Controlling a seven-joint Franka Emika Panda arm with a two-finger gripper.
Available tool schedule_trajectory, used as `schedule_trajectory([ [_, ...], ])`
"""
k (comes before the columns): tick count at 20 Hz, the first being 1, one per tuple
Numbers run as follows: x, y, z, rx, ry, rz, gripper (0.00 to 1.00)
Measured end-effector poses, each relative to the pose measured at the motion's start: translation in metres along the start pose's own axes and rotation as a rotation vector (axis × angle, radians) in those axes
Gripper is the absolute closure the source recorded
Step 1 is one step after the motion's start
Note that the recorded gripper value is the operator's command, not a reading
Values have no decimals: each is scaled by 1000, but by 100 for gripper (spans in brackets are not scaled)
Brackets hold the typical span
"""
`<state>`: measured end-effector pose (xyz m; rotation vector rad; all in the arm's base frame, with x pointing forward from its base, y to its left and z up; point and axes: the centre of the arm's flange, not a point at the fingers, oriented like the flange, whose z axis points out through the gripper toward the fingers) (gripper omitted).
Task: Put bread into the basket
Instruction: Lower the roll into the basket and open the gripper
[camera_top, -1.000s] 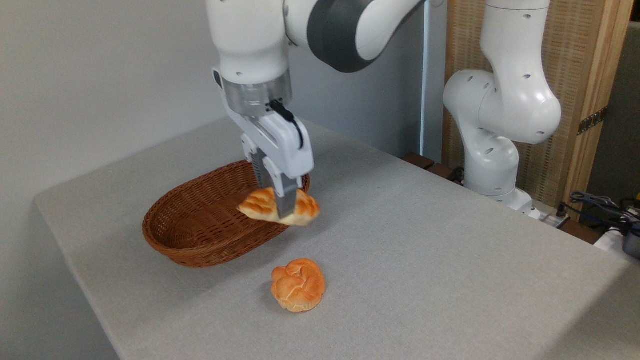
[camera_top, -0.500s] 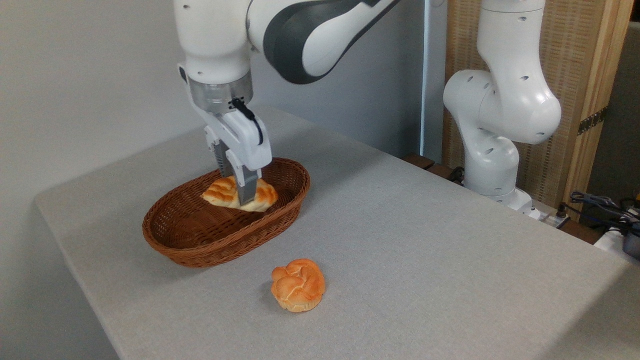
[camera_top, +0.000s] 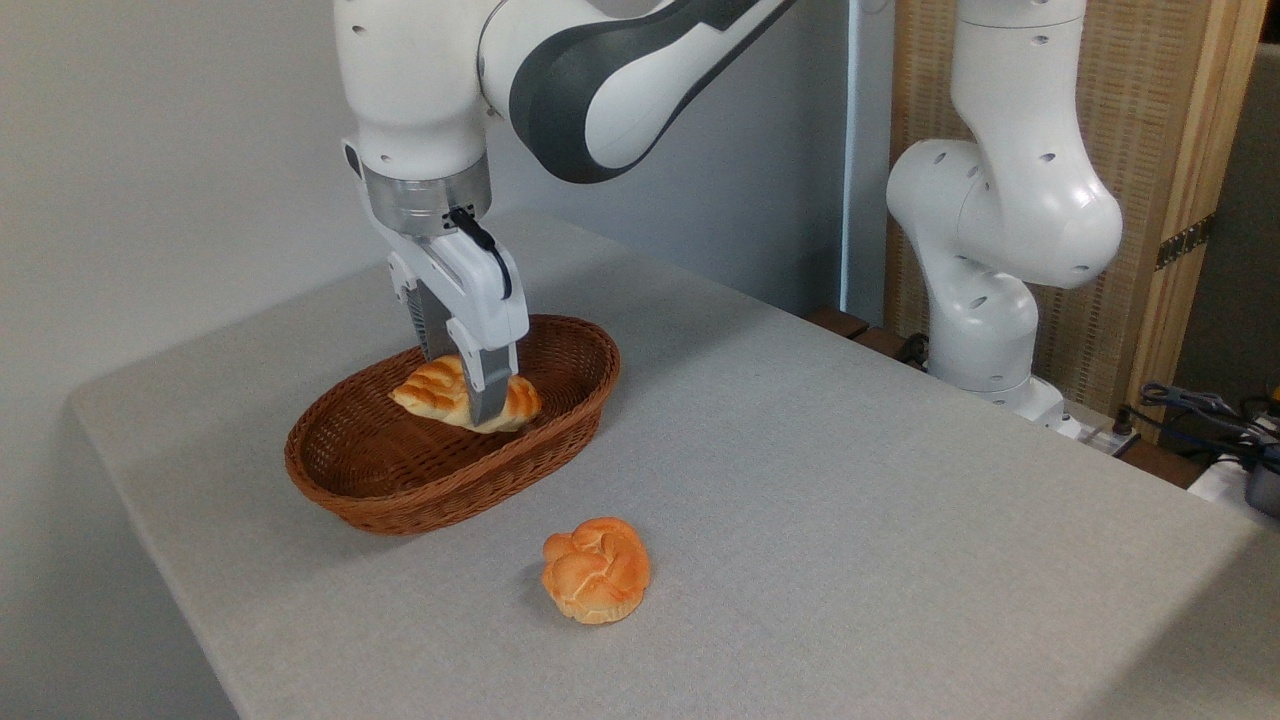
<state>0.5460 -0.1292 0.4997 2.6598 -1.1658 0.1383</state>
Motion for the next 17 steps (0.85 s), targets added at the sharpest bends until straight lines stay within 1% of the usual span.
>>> schedule_trajectory([
  [7,0,0,-1,1,2,-1,0],
  [11,-7,-12,-11,16,16,-23,0],
  [13,-16,-28,-27,62,14,-37,0],
  [16,-34,-51,-47,153,-24,-45,0],
  [17,-40,-57,-51,171,-34,-51,0],
])
